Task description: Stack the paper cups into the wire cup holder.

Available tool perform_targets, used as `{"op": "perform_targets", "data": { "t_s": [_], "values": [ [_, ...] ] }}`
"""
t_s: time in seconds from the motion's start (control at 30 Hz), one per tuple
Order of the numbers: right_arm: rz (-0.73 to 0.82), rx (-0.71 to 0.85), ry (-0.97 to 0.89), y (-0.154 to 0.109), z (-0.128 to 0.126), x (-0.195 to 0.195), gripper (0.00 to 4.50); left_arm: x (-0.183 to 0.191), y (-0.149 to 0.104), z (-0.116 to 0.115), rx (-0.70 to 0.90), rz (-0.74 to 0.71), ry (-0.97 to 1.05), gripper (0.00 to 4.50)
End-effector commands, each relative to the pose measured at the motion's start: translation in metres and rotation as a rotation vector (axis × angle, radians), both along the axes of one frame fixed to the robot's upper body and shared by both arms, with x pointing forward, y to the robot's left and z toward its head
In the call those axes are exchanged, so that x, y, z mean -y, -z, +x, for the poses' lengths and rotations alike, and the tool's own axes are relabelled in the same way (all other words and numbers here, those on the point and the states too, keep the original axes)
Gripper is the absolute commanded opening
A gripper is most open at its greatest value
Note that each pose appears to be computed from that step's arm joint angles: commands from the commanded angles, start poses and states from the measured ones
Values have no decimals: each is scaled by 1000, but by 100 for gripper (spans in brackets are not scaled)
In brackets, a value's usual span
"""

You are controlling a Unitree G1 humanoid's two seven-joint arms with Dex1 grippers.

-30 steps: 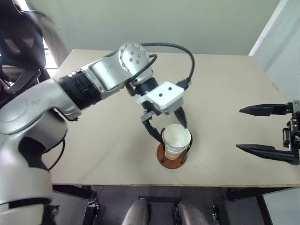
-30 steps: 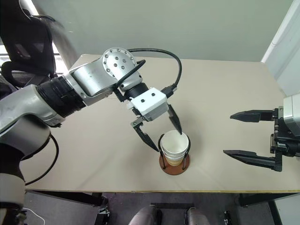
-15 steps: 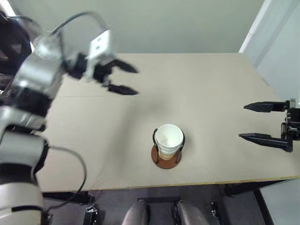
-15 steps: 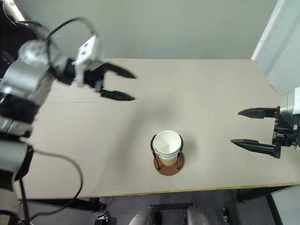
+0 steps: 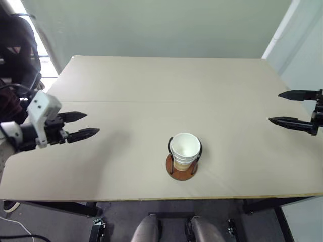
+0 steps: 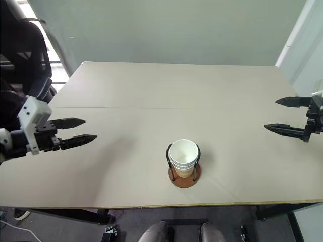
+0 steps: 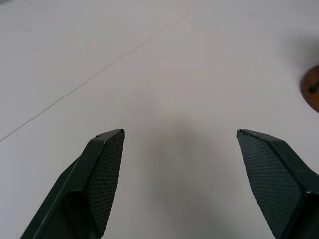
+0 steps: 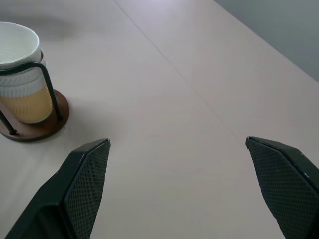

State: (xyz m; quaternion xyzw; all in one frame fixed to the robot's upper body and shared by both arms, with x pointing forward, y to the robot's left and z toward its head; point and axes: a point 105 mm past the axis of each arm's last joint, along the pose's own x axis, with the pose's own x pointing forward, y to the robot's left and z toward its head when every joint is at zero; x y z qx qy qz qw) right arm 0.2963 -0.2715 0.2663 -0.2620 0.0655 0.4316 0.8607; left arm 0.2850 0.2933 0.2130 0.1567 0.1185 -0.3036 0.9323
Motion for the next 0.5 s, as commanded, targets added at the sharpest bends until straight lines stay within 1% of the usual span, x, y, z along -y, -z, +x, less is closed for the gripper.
{"op": "perform_targets", "data": {
  "t_s": [0.03, 0.13, 0.23, 0.37, 0.5],
  "values": [
    [-18, 29, -37, -8, 4, -4, 450, -6, -14, -10, 67, 5, -68, 384],
    [-12, 35, -51, -9, 9, -8, 450, -14, -14, -14, 82, 12, -113, 384],
    [-2, 47, -68, -11, 15, -13, 450, -19, -21, -12, 126, -1, -167, 384],
    [10, 54, -84, -11, 20, -18, 450, -28, -13, -12, 117, 6, -206, 384],
    [16, 49, -97, -9, 22, -21, 450, -35, -10, -14, 125, -4, -221, 384]
  ]
}}
